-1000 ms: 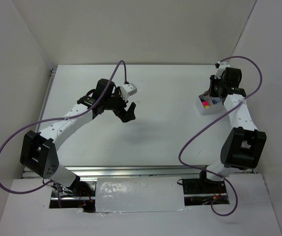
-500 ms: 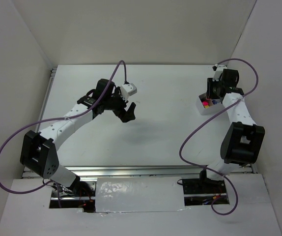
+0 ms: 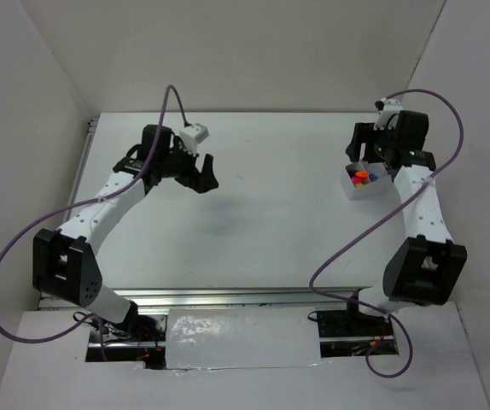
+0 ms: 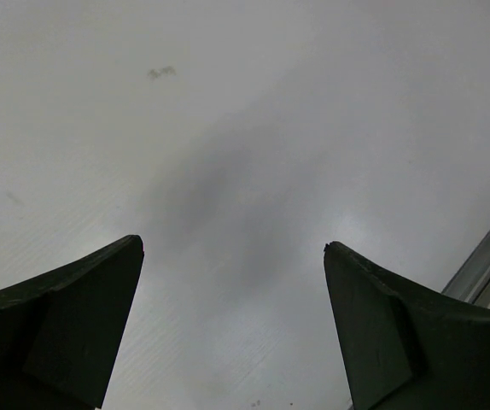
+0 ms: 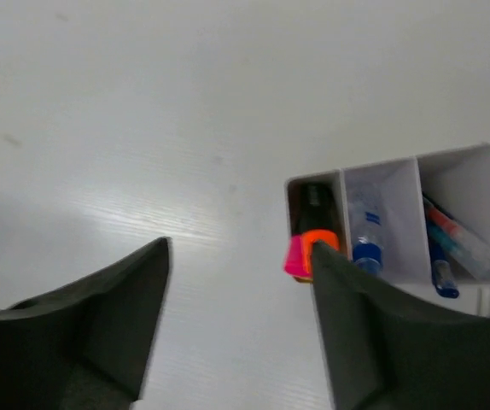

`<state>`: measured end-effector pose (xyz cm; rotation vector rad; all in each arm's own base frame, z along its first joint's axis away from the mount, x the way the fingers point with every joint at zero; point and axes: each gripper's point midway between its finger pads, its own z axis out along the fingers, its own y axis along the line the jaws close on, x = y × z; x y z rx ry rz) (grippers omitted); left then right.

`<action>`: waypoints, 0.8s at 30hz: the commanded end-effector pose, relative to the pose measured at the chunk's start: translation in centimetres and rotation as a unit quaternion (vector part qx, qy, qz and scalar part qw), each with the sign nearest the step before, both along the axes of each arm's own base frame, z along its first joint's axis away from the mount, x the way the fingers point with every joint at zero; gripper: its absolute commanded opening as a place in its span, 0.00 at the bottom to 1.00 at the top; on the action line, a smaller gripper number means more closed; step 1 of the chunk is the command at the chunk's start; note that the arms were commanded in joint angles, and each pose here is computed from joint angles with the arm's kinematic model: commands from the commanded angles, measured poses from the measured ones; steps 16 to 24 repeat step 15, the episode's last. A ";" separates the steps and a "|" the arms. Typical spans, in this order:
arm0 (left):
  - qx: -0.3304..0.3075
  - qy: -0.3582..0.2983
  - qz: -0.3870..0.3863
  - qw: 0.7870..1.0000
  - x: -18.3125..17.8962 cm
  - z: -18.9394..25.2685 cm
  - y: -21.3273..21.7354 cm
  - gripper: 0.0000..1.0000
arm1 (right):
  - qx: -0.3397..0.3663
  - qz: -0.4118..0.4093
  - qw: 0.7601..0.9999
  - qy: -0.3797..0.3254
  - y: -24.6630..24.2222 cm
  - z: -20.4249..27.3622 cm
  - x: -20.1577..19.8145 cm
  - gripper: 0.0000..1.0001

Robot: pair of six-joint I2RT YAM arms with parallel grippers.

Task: Sort the stationery into containers
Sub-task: Reset both arms

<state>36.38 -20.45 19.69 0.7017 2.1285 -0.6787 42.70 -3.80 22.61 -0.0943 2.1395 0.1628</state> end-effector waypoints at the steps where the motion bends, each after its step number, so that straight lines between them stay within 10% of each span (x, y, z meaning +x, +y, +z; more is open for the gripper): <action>1: -0.040 0.011 0.063 0.997 1.9 2.6 2.8 0.99 | 0.039 0.091 0.990 -0.097 4.3 8.1 -2.4 0.82; 5: -0.052 0.011 0.125 0.991 1.7 2.7 7.5 0.99 | 0.048 0.123 0.984 -0.116 6.0 8.2 -6.2 1.00; 24: 0.023 -0.061 0.240 0.969 -2.3 0.8 14.7 0.99 | 0.016 0.079 0.989 -0.123 5.5 1.0 -13.7 1.00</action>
